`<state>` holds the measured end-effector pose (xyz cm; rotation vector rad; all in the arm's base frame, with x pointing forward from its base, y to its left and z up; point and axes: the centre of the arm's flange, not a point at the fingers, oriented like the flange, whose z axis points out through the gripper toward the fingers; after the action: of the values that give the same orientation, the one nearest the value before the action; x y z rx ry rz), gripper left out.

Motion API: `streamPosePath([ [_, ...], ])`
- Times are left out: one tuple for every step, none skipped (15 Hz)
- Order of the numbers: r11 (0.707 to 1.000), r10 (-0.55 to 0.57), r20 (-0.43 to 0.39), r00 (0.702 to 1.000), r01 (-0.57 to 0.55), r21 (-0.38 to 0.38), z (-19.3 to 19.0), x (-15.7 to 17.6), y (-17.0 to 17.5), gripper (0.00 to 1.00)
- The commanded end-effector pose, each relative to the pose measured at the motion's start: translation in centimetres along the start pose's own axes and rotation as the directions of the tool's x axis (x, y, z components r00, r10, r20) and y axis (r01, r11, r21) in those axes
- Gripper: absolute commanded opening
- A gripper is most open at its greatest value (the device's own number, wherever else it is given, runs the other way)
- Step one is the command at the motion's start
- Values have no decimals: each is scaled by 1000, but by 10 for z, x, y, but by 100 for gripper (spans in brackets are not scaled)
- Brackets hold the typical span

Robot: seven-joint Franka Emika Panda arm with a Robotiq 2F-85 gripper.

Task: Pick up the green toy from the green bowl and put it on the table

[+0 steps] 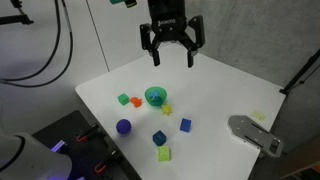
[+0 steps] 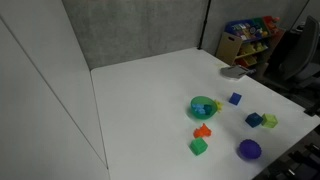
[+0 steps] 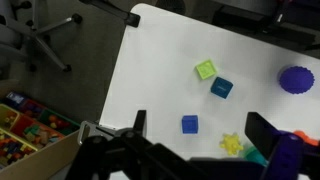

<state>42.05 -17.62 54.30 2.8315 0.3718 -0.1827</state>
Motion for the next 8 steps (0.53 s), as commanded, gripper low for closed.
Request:
streamPosePath([
  [1000, 1, -1, 1000, -1, -1, -1, 0, 0, 100],
  [1000, 1, -3, 1000, -1, -1, -1, 0, 0, 100],
  [1000, 1, -3, 1000, -1, -2, -2, 0, 0, 100],
  [1000, 1, -3, 1000, -1, -2, -2, 0, 0, 100],
  [1000, -9, 0, 1000, 9, 6, 0, 4, -3, 100],
  [1000, -17, 1, 1000, 17, 11, 1, 8, -6, 100],
  [999, -27, 2, 1000, 27, 19, 2, 13, -10, 100],
  [999, -40, 3, 999, 40, 28, 2, 19, -15, 100],
])
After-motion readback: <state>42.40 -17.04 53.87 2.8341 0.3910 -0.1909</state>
